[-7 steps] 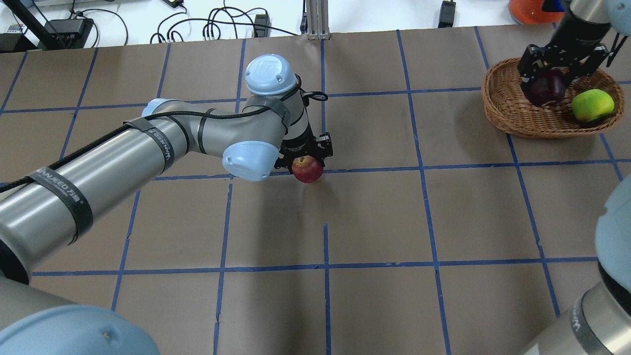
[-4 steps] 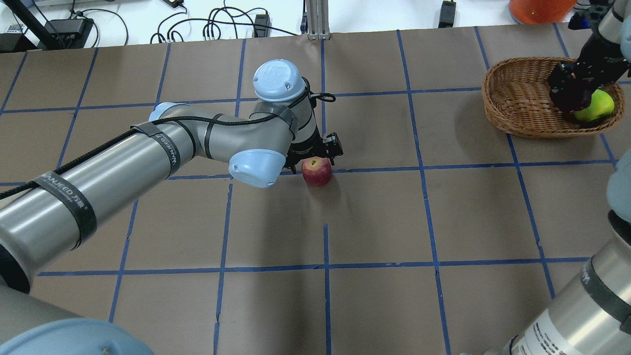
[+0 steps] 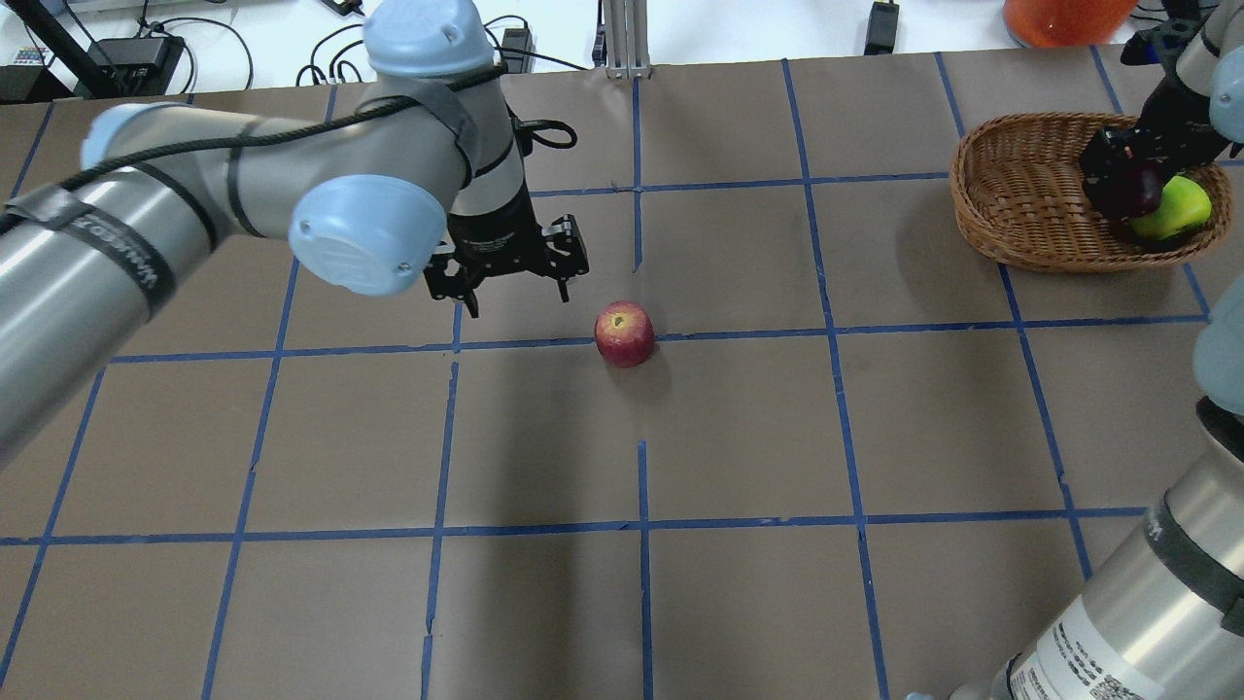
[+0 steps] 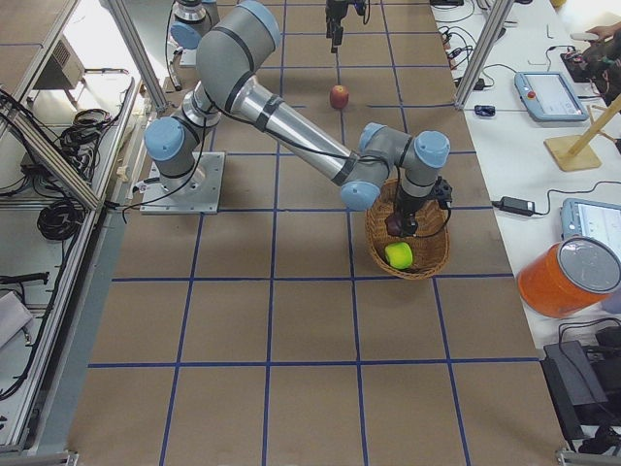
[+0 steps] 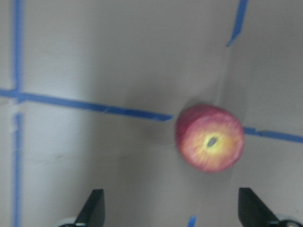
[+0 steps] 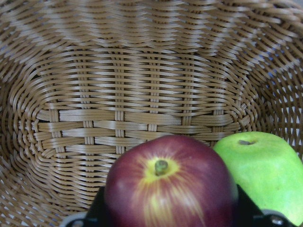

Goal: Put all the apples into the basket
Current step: 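Release the red apple at center and raise the left gripper while the right gripper returns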

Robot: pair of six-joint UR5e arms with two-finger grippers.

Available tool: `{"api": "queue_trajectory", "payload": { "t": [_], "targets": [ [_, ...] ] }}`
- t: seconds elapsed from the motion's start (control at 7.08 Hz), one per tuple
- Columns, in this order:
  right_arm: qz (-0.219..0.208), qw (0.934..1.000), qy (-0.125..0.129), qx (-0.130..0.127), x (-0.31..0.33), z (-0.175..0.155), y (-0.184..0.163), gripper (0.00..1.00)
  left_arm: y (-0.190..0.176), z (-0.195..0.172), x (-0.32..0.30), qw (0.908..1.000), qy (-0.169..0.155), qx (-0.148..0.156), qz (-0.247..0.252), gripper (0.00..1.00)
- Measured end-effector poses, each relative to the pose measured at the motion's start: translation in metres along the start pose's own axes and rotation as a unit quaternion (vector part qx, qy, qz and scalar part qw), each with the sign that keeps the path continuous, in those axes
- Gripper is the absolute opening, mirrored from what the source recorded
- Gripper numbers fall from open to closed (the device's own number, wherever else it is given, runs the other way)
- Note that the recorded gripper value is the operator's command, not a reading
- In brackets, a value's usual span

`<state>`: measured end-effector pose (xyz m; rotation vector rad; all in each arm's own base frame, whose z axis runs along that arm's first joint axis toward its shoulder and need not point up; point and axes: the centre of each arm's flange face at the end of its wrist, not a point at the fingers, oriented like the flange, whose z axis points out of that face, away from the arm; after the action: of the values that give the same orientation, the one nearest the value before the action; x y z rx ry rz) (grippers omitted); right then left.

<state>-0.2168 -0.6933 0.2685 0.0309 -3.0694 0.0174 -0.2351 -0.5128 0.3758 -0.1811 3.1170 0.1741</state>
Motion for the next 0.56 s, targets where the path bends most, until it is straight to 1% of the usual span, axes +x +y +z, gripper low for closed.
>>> {"api": "queue_trajectory", "payload": {
  "t": [0.14, 0.28, 0.42, 0.56],
  "targets": [
    [-0.001, 1.0, 0.003, 0.004, -0.003, -0.005, -0.002, 1.0, 0.018, -0.033, -0.024, 0.9999, -0.005, -0.001, 0.01, 1.0],
    [-0.005, 0.9999, 0.006, 0.009, -0.012, -0.017, -0.003, 1.0, 0.039, -0.065, -0.041, 0.9999, -0.004, 0.009, 0.011, 1.0],
    [-0.016, 0.9998, 0.005, 0.01, -0.041, -0.041, -0.004, 1.0, 0.051, -0.089, -0.055, 0.9997, 0.003, 0.023, 0.01, 1.0],
    [-0.015, 0.9999, -0.002, -0.001, -0.099, -0.071, -0.003, 1.0, 0.055, -0.102, -0.067, 0.9993, 0.009, 0.033, 0.016, 1.0]
  ]
}}
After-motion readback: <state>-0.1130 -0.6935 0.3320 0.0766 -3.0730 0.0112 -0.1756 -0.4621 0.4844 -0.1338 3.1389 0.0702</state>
